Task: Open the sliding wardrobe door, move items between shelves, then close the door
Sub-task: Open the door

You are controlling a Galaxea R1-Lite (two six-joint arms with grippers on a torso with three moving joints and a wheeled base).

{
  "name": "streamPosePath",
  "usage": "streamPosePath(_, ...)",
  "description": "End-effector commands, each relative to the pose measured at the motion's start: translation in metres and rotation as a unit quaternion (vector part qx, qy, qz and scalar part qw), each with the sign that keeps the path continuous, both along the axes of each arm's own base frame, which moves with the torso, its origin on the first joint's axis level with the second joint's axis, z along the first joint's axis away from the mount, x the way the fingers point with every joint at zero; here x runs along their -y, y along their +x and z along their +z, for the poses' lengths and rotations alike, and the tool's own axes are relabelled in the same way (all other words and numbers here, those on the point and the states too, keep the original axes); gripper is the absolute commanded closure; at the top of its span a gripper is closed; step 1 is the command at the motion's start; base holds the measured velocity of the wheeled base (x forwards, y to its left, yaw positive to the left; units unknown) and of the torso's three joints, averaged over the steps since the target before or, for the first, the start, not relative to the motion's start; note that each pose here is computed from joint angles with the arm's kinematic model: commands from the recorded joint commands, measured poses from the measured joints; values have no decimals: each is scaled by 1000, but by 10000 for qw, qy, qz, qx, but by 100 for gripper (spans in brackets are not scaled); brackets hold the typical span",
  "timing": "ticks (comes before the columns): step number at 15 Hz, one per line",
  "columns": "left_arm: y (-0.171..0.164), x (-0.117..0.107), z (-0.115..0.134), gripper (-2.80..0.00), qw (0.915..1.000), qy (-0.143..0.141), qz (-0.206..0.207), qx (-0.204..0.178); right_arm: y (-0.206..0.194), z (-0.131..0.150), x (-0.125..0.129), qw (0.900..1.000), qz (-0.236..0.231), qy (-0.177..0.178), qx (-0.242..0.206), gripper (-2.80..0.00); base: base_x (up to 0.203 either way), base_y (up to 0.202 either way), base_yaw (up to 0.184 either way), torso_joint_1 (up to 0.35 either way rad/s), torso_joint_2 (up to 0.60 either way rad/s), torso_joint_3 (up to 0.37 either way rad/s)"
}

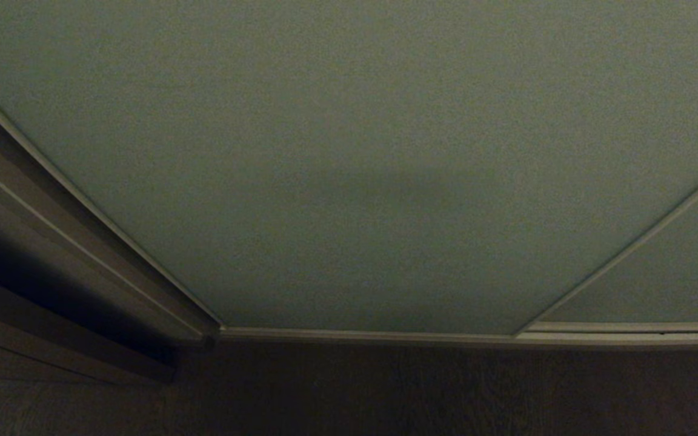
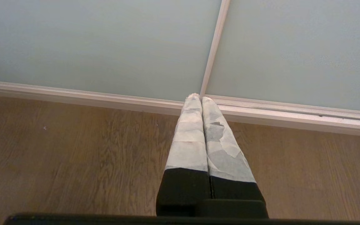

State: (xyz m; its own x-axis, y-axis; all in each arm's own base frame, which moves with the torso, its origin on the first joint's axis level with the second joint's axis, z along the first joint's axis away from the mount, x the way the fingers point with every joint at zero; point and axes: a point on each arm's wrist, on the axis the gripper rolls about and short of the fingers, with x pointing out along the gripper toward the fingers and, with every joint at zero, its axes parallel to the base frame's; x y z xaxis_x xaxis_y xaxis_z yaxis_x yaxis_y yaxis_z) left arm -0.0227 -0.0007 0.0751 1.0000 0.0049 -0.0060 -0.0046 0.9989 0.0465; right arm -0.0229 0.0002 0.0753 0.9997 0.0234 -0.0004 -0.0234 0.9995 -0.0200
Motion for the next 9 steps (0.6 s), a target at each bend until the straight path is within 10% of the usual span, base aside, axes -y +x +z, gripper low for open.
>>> streamPosePath(1,0,0,0,0,10000,2,-4,-1,0,0,0,10000,6,0,10,0,0,0,0,0,0,0)
streamPosePath(9,0,0,0,0,10000,3,-3,3,0,0,0,10000,6,-6,10,0,0,0,0,0,0,0)
